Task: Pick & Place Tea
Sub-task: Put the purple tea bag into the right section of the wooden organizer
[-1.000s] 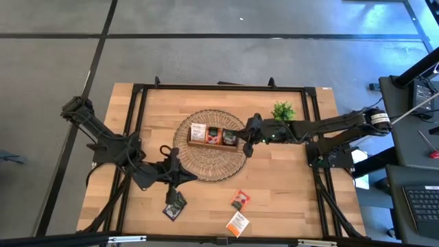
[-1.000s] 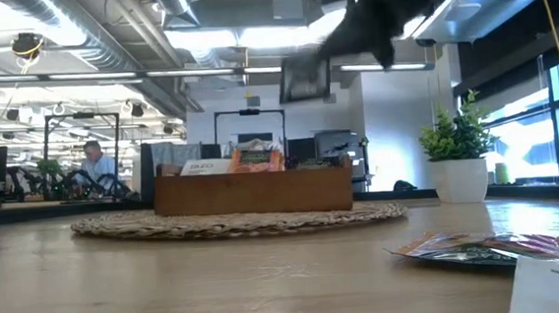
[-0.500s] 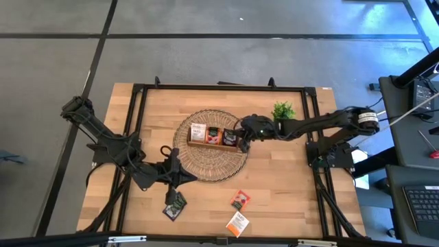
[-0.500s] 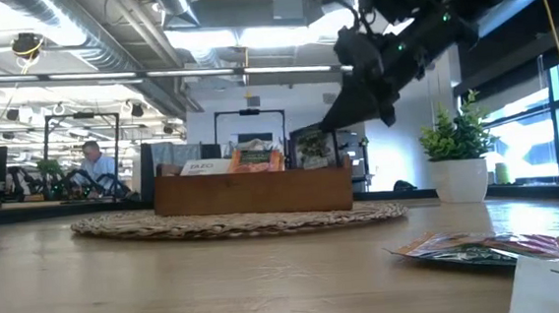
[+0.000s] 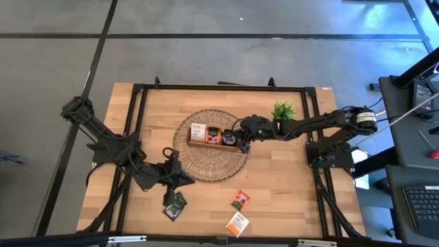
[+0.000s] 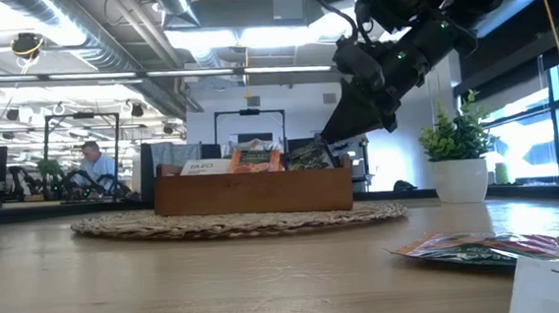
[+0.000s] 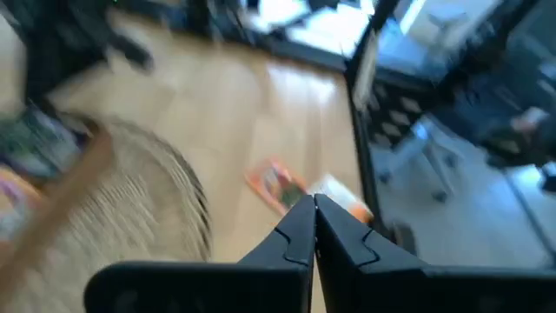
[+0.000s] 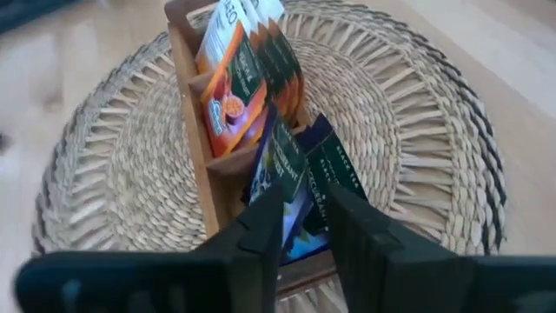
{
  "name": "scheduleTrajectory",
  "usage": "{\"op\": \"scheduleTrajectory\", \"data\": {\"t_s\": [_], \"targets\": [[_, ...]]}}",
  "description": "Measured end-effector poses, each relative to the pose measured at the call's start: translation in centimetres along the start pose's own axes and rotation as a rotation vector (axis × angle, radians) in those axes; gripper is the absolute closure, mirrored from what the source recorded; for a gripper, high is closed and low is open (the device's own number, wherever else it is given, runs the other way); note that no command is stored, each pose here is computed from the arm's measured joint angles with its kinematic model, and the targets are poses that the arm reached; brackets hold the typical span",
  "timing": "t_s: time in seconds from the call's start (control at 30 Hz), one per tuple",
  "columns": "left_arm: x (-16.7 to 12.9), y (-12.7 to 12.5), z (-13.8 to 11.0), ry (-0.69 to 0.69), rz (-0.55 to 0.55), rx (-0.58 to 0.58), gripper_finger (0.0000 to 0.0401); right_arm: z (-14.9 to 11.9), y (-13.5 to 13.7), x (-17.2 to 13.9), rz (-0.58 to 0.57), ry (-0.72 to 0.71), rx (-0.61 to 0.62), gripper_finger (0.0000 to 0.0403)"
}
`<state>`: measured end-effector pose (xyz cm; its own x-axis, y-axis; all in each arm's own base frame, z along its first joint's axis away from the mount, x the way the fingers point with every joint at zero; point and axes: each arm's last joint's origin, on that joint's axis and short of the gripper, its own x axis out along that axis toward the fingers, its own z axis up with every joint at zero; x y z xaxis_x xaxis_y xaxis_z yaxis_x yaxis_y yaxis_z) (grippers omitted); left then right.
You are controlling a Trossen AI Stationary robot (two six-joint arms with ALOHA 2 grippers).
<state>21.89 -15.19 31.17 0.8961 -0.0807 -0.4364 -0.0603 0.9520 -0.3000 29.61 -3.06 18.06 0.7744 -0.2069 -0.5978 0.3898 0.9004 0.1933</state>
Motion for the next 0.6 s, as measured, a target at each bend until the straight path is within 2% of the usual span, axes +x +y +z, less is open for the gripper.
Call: {"op": "scheduleTrajectory", "data": {"t_s": [0.07, 0.13, 0.3, 0.43, 0.6], "targets": [[0.0, 0.0, -0.5, 0.087, -0.050, -0.050, 0.0399, 0.4, 0.1, -0.5, 0.029, -0.014, 0.023, 0.0300], [0.0, -0.2, -1.4, 0.196, -0.085, -0.120, 0.0399, 1.4, 0.9, -1.2, 0.105, -0.041, 0.019, 0.0291], [0.1, -2.2, -4.3, 0.412, -0.132, -0.300, 0.0399, 2.2, 4.9, -2.8, 0.309, -0.048, 0.000, 0.0286], [0.1, -4.6, -7.5, 0.524, -0.088, -0.478, 0.0399, 1.4, 8.4, -3.2, 0.414, -0.033, 0.020, 0.0286], [0.7, -7.1, -12.4, 0.623, 0.038, -0.702, 0.0399, 0.3, 12.4, -2.0, 0.535, -0.052, 0.053, 0.0288]]}}
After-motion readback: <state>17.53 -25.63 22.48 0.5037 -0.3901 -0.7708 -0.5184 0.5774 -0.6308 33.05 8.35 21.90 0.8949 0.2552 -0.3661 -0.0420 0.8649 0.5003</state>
